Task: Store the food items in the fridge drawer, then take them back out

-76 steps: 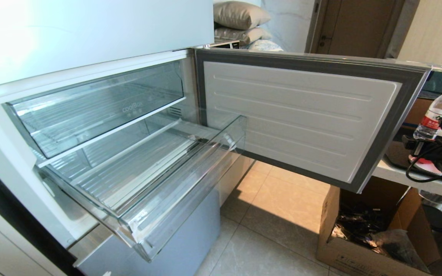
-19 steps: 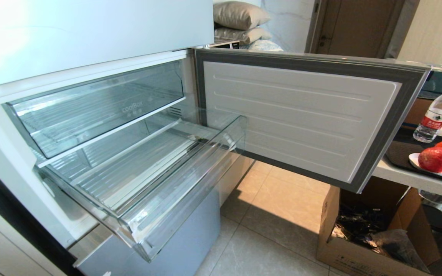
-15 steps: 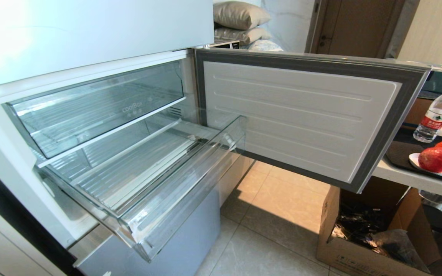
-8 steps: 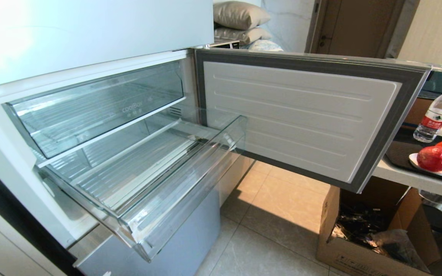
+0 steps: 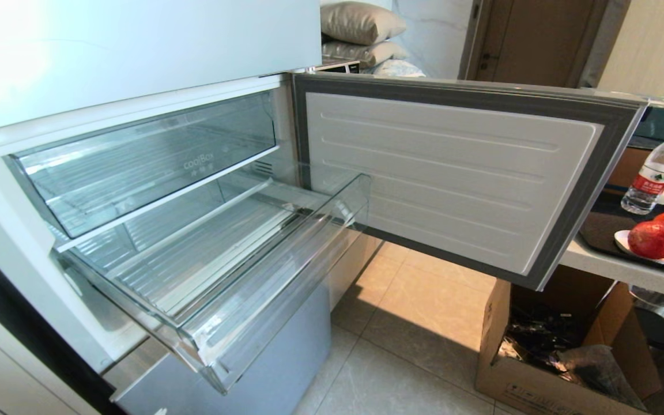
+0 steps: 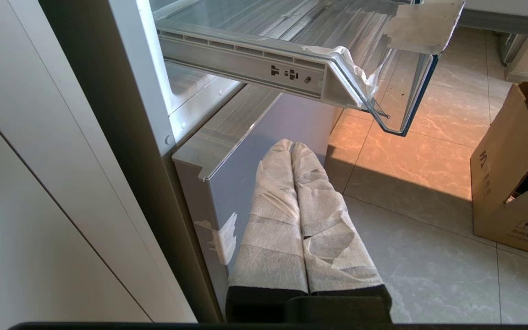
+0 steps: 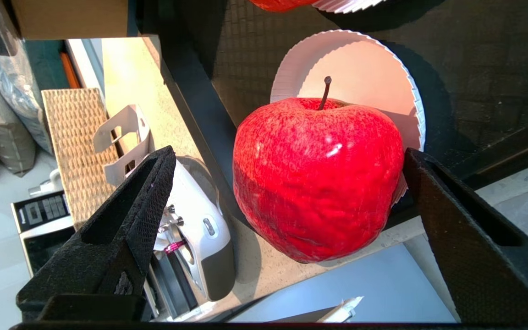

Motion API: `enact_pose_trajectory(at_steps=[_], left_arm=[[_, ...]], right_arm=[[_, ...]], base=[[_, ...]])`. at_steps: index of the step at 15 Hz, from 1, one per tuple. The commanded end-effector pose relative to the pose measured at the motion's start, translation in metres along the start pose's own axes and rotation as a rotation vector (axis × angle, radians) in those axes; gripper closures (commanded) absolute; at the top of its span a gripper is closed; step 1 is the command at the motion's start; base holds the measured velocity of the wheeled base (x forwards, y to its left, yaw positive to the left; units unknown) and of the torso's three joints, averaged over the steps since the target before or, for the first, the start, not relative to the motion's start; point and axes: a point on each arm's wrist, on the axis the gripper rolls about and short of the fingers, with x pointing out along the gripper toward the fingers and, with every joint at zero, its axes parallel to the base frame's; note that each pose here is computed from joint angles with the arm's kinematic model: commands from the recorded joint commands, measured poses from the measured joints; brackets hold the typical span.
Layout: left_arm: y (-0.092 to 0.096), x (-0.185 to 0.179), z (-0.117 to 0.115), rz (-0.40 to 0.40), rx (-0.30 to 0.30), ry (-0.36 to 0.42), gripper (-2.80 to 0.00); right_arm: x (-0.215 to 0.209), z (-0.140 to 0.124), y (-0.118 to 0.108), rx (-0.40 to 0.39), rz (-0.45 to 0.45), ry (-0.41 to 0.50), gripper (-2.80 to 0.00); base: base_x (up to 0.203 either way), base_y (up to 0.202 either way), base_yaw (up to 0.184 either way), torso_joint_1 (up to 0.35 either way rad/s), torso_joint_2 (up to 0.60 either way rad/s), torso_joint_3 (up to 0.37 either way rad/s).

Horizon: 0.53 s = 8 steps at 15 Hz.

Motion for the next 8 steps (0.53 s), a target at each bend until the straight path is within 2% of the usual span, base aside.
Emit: enact_pose_trajectory(at_steps=[1,8], left_arm=[[0.0000,0.0000,0.0000,0.000,0.000,0.000,0.00],[0.0000,0.0000,0.0000,0.002,0.000,0.000,0.00]], right_arm=[[0.0013,-0.0006,-0.0019,0.009,-0.005,0.006,-2.80],[0.0051,-0.0006,-0.0061,0.016,-0.008,0.029,-2.80]], base=[[0.000,0.000,0.000,0.000,0.00,0.000],[0.000,0.000,0.000,0.000,0.00,0.000]])
